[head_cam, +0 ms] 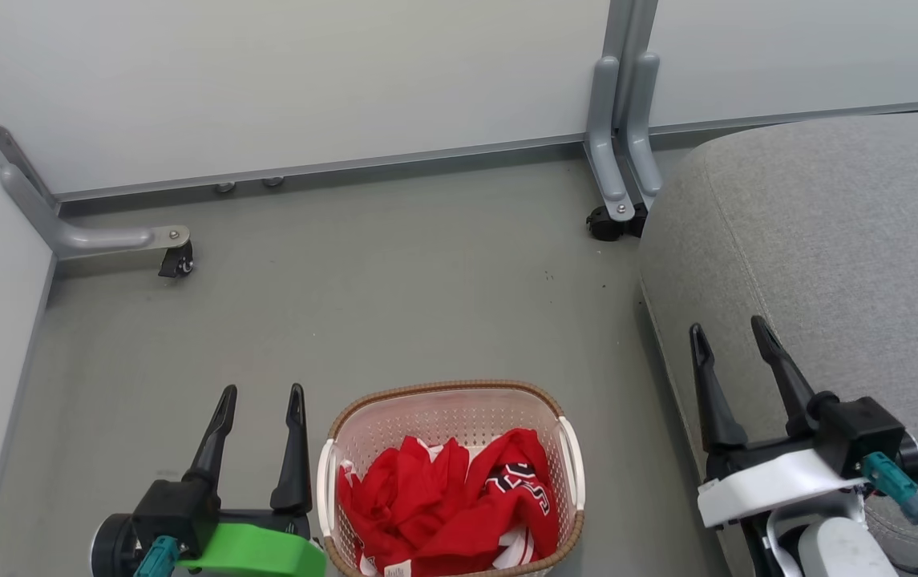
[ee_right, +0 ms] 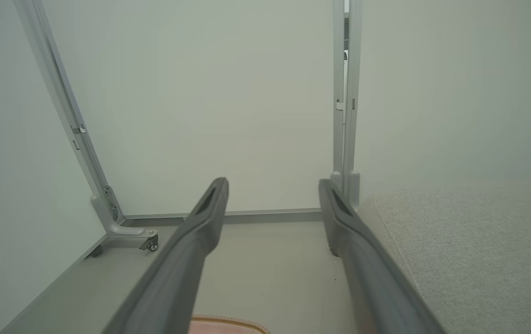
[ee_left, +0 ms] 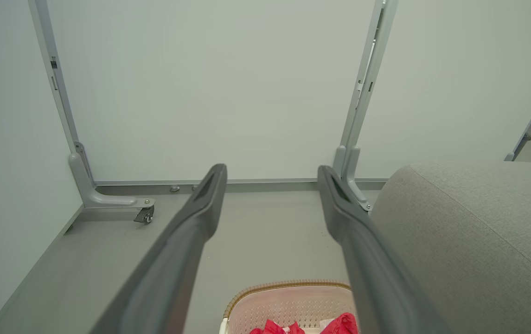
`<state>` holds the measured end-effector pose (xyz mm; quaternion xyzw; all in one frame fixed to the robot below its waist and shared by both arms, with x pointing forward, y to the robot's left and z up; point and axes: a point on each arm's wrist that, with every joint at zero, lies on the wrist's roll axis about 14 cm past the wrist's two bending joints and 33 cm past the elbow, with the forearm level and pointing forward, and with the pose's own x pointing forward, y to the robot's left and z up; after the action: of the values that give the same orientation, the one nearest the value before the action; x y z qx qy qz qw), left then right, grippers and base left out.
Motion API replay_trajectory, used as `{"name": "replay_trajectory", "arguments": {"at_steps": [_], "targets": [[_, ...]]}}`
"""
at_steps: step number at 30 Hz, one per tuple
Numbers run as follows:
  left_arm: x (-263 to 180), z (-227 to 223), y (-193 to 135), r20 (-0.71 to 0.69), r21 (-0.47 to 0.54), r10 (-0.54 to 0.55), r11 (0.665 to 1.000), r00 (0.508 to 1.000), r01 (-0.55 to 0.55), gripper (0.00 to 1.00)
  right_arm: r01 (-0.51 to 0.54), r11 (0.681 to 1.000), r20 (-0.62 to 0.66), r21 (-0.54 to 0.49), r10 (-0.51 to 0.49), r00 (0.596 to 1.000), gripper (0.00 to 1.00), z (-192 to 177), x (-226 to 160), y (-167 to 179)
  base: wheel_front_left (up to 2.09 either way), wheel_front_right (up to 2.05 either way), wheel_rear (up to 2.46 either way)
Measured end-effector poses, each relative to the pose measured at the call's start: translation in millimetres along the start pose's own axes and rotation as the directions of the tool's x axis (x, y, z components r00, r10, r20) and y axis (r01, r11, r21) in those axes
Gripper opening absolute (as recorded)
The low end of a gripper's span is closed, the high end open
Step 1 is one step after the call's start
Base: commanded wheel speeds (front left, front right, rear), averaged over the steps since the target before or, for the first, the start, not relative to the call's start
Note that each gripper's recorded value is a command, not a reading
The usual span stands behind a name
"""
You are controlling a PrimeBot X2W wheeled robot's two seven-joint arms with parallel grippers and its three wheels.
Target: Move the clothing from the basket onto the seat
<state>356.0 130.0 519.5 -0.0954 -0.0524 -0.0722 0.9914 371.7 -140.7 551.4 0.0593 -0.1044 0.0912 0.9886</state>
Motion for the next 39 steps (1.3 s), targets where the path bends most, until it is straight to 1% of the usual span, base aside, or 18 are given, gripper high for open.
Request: {"name": "replay_trajectory", "arguments": {"at_steps": [3, 7, 16, 20, 23, 27, 30, 33, 36, 39], "targets": [[-1.6, -0.7, 0.3, 0.002, -0.004, -0.002, 1.0, 1.0, 0.002, 1.0, -0.02, 1.0, -0.037, -0.022, 0.019, 0.999, 1.0, -11.9, -2.9, 5.4, 0.0, 0.0, 0.0], [-2.1, -0.5, -1.4, 0.005, 0.005, -0.013, 1.0, 1.0, 0.013, 1.0, -0.036, 0.998, -0.038, -0.05, 0.034, 0.999, 1.0, -12.9, -2.8, 9.2, 0.0, 0.0, 0.0], [-1.3, -6.2, -2.5, -0.011, 0.01, -0.022, 1.0, 1.0, 0.022, 1.0, -0.03, 0.998, -0.047, -0.046, 0.028, 0.998, 1.0, -16.3, -3.0, 7.4, 0.0, 0.0, 0.0], [-0.9, -16.5, -3.0, -0.043, 0.015, -0.026, 1.0, 0.999, 0.027, 1.0, -0.022, 0.999, -0.054, -0.042, 0.02, 0.998, 1.0, -19.1, -2.4, 4.6, 0.0, 0.0, 0.0], [-0.8, -33.1, -3.2, -0.095, 0.013, -0.024, 1.0, 0.995, 0.025, 1.0, -0.03, 0.998, -0.064, -0.061, 0.026, 0.998, 1.0, -22.2, -0.4, 3.5, 0.0, 0.0, 0.0], [14.4, -53.4, -6.6, -0.151, 0.018, -0.033, 0.999, 0.988, 0.036, 1.0, -0.029, 0.996, -0.059, -0.089, 0.024, 0.998, 1.0, -22.5, 12.2, -6.4, 0.0, 0.0, 0.0], [22.5, -82.2, -7.3, -0.234, 0.044, -0.037, 0.998, 0.972, 0.049, 1.0, -0.026, 0.995, -0.063, -0.098, 0.02, 0.998, 1.0, -27.4, 23.0, -13.2, 0.0, 0.0, 0.0], [35.6, -109.8, -13.0, -0.306, 0.062, -0.068, 0.994, 0.95, 0.091, 1.0, -0.022, 0.993, -0.066, -0.113, 0.015, 0.998, 1.0, -33.4, 37.1, -22.1, 0.0, 0.0, 0.0], [47.4, -139.6, -19.5, -0.379, 0.09, -0.107, 0.984, 0.919, 0.152, 1.0, -0.021, 0.993, -0.089, -0.114, 0.011, 0.996, 1.0, -47.1, 46.7, -27.6, 0.0, 0.0, 0.0], [53.6, -178.4, -24.4, -0.477, 0.115, -0.144, 0.968, 0.867, 0.224, 1.0, -0.019, 0.993, -0.108, -0.113, 0.007, 0.994, 1.0, -61.5, 57.5, -33.6, 0.0, 0.0, 0.0]]}}
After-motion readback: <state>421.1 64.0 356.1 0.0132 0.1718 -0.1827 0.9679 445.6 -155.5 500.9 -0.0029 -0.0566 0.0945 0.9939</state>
